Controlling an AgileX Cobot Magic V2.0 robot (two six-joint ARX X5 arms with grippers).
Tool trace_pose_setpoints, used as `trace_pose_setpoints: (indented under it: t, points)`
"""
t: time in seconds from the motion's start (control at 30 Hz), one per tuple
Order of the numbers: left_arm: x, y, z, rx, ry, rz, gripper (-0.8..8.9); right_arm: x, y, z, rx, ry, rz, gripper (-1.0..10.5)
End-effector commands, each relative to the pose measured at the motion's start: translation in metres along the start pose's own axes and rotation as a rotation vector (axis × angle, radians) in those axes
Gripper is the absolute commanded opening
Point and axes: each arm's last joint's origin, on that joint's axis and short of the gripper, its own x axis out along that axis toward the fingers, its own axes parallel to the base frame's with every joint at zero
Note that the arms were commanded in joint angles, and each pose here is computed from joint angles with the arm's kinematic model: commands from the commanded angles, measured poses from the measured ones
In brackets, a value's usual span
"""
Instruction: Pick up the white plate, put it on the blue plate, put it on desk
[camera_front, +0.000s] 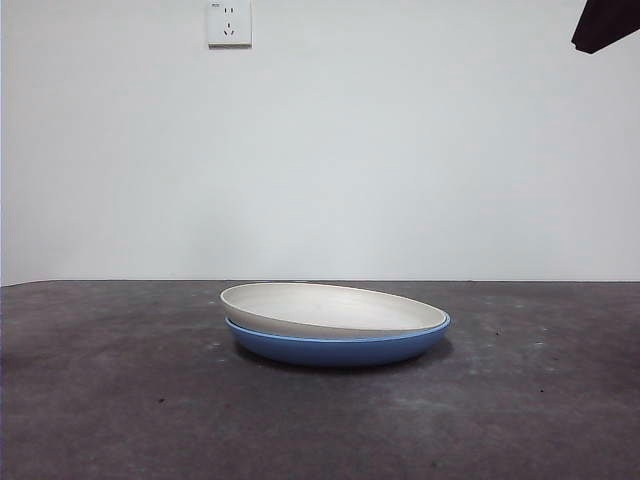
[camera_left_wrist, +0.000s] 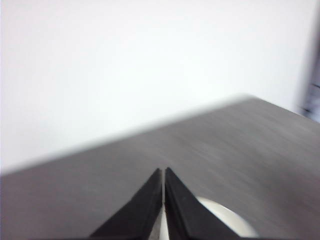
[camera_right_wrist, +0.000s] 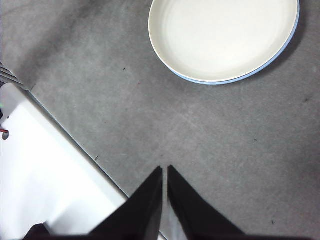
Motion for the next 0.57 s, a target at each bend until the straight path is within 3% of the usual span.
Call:
trace_pose_setpoints:
  t: [0.03, 0.3, 0.57]
  points:
    - [-0.015, 0.003, 0.004, 0.053, -0.058, 0.15, 0.1, -0.002, 0.002, 0.005, -0.028, -0.017, 0.004, 0.1]
    - [-0.034, 0.006, -0.041, 0.126, -0.181, 0.415, 0.1, -0.002, 0.002, 0.005, -0.028, -0.016, 0.004, 0.1]
    - [-0.028, 0.007, -0.12, 0.119, -0.164, 0.441, 0.1, -0.002, 0.002, 0.005, -0.028, -0.017, 0.004, 0.1]
